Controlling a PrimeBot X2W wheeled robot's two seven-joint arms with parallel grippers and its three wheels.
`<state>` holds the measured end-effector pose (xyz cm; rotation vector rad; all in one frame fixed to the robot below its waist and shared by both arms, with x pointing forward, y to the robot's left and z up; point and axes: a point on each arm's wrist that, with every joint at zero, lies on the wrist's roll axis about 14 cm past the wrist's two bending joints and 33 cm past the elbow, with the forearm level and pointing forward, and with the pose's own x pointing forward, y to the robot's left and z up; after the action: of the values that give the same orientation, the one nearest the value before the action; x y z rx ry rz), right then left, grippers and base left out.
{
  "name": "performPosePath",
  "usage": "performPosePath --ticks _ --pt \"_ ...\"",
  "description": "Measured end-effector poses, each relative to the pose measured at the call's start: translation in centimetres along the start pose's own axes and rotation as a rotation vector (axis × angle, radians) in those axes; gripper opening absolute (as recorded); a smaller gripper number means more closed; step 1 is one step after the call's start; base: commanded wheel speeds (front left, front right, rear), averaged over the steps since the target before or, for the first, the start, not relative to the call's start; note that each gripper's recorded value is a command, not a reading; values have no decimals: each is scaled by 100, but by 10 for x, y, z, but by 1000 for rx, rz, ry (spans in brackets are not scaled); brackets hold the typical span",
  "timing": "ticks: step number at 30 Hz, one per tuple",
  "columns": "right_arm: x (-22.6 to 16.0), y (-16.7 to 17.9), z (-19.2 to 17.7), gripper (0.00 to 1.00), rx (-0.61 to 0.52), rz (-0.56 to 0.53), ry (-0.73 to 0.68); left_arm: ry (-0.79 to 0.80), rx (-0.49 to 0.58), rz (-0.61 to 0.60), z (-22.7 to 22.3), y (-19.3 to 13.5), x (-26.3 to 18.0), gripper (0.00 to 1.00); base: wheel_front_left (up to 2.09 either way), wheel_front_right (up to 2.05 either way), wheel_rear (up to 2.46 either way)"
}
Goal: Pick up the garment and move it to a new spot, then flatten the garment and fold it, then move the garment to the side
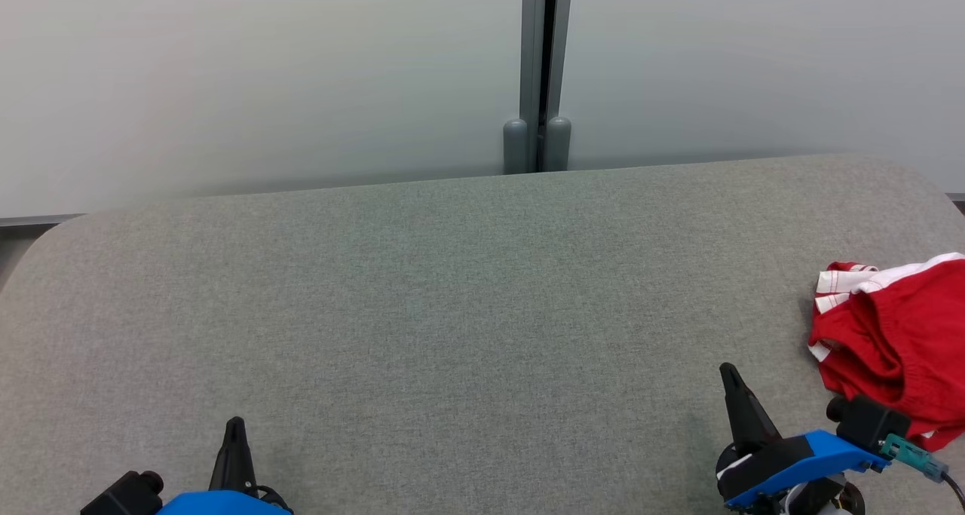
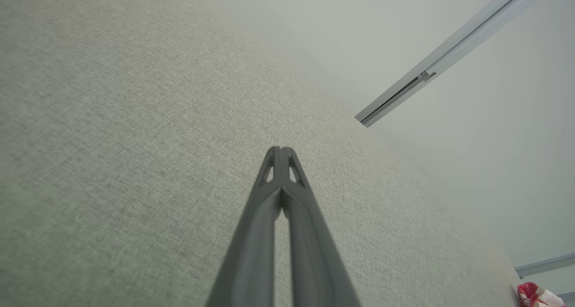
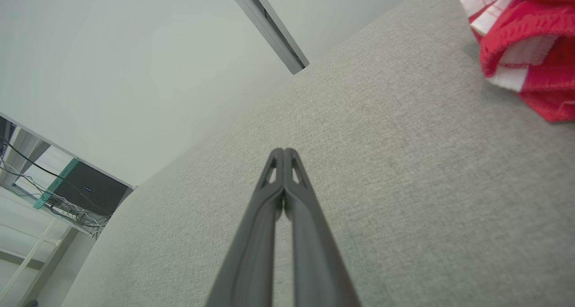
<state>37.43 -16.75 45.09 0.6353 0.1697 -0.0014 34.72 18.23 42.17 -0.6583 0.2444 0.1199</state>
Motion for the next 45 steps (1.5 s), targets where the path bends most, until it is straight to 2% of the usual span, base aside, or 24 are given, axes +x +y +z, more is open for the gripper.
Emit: performPosePath --ticks 23,45 --pt "2 -2 19 0 310 -11 -39 -25 -302 -38 22 -11 9 0 0 0 0" --pt "4 0 36 0 546 16 -73 -41 -529 -94 39 -21 14 0 0 0 0"
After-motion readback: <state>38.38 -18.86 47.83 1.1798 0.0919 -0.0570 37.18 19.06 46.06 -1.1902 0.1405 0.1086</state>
